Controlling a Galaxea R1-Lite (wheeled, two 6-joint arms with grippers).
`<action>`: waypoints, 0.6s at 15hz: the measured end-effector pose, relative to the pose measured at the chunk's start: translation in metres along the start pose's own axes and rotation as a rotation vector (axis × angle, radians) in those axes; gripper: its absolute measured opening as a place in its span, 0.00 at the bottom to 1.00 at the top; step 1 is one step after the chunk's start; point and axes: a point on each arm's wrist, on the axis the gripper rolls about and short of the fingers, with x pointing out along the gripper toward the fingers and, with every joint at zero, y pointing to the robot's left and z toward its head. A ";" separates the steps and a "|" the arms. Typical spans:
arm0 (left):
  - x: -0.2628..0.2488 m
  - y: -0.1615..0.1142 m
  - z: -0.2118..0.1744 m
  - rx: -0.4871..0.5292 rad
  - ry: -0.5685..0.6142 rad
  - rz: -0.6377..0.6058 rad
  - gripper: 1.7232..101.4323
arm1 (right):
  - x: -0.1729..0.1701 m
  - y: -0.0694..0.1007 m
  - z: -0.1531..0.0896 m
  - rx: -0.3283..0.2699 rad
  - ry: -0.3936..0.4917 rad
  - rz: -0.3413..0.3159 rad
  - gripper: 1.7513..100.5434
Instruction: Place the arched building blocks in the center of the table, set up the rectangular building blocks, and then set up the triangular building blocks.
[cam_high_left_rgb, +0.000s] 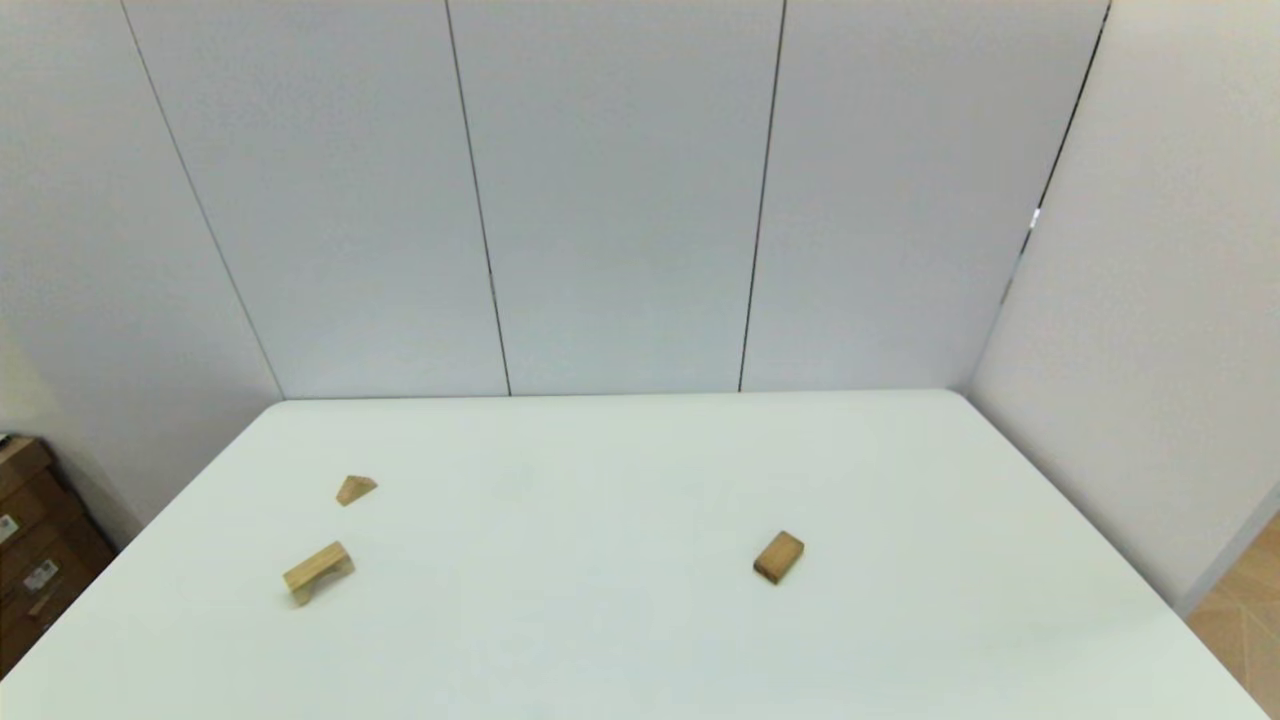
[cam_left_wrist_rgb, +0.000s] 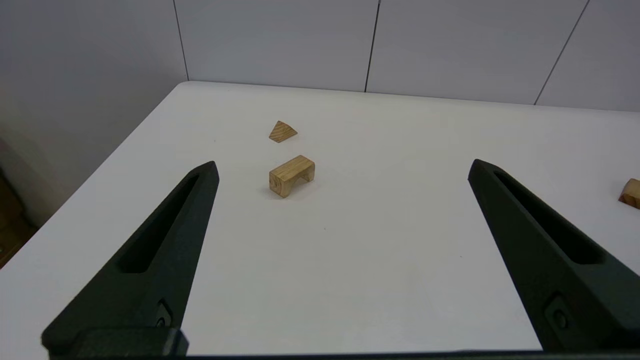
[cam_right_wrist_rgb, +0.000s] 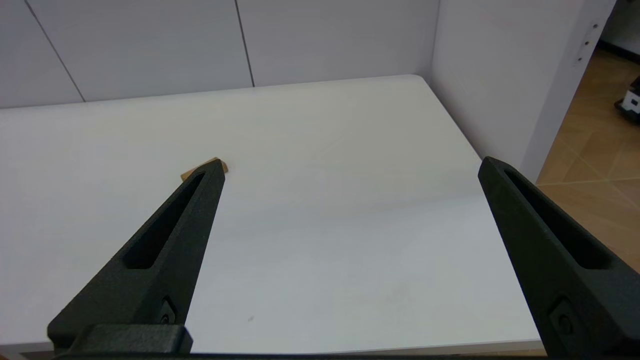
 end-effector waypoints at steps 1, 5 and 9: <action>0.000 0.000 0.000 0.000 0.000 0.000 1.00 | 0.000 0.000 0.000 0.000 0.000 0.000 1.00; 0.000 0.000 0.000 0.002 0.000 0.000 1.00 | 0.000 0.000 0.000 0.000 0.000 0.000 1.00; 0.000 0.000 0.000 0.008 0.001 -0.001 1.00 | 0.000 0.000 0.000 0.000 0.000 0.000 1.00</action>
